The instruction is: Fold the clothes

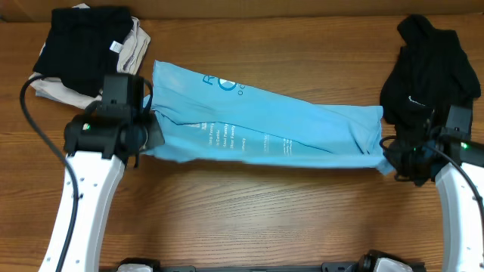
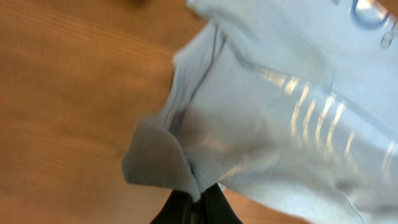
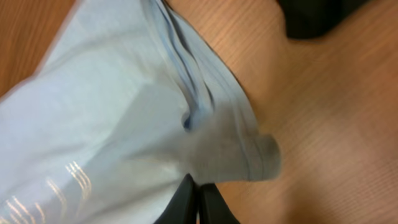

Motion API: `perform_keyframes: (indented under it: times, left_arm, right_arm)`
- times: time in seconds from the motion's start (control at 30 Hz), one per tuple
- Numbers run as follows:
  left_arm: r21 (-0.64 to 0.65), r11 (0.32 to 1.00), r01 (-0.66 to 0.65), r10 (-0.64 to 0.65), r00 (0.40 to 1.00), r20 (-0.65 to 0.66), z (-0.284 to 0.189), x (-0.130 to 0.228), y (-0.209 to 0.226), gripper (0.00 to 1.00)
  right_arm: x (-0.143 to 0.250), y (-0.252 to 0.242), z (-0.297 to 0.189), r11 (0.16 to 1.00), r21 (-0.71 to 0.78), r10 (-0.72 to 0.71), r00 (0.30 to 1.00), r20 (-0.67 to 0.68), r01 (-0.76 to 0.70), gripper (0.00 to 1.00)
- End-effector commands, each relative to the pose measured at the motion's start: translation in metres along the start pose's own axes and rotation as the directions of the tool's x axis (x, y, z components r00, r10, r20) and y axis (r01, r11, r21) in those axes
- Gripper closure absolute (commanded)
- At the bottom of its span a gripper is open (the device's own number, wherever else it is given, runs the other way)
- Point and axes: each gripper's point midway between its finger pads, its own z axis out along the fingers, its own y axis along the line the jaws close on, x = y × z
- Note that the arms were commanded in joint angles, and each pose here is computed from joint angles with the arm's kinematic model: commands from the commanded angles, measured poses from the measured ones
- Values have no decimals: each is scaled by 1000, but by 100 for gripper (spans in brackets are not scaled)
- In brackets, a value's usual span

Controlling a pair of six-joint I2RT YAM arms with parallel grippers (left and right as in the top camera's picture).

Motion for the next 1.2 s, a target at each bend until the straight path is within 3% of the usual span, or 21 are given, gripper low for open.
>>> perform_keyframes:
  times: [0.0,0.37,0.43,0.5,0.53,0.6,0.67,0.73,0.83,1.0,1.17]
  left_arm:
    - [-30,999,15,-14,1000,24,26,-22,-4,96]
    - [36,999,10,-16,986,166,118,-87,-49,96]
    - [48,999,4,-14,980,197,130,-97,-55,90]
    - [54,999,4,-16,977,213,141,-102,-59,70]
    - [57,998,3,-16,976,218,146,-104,-60,48]
    - [61,998,4,-18,974,227,155,-107,-63,15]
    - [58,998,-22,7,972,237,159,-109,-65,0]
    - [50,997,-62,48,967,249,156,-112,-65,0]
    - [39,993,-113,99,960,263,145,-119,-65,0]
    - [19,989,-144,136,966,220,112,-126,-60,0]
    - [76,976,-206,190,966,173,80,-134,-61,0]
  right_arm:
    - [-18,12,4,998,-38,-55,998,39,57,96]
    - [-60,48,57,986,-93,-128,984,120,140,96]
    - [-64,54,72,983,-104,-138,983,119,150,88]
    - [-67,59,85,981,-109,-147,982,121,160,73]
    - [-69,62,91,979,-111,-159,979,125,173,66]
    - [-72,66,99,972,-113,-192,972,137,208,41]
    - [-73,67,99,970,-113,-199,970,142,215,28]
    - [-75,65,95,971,-110,-197,970,142,213,18]
    - [-78,56,92,969,-92,-216,967,134,230,13]
    - [-72,45,102,948,-62,-307,947,93,313,14]
    - [-61,41,128,927,-50,-370,929,30,371,16]
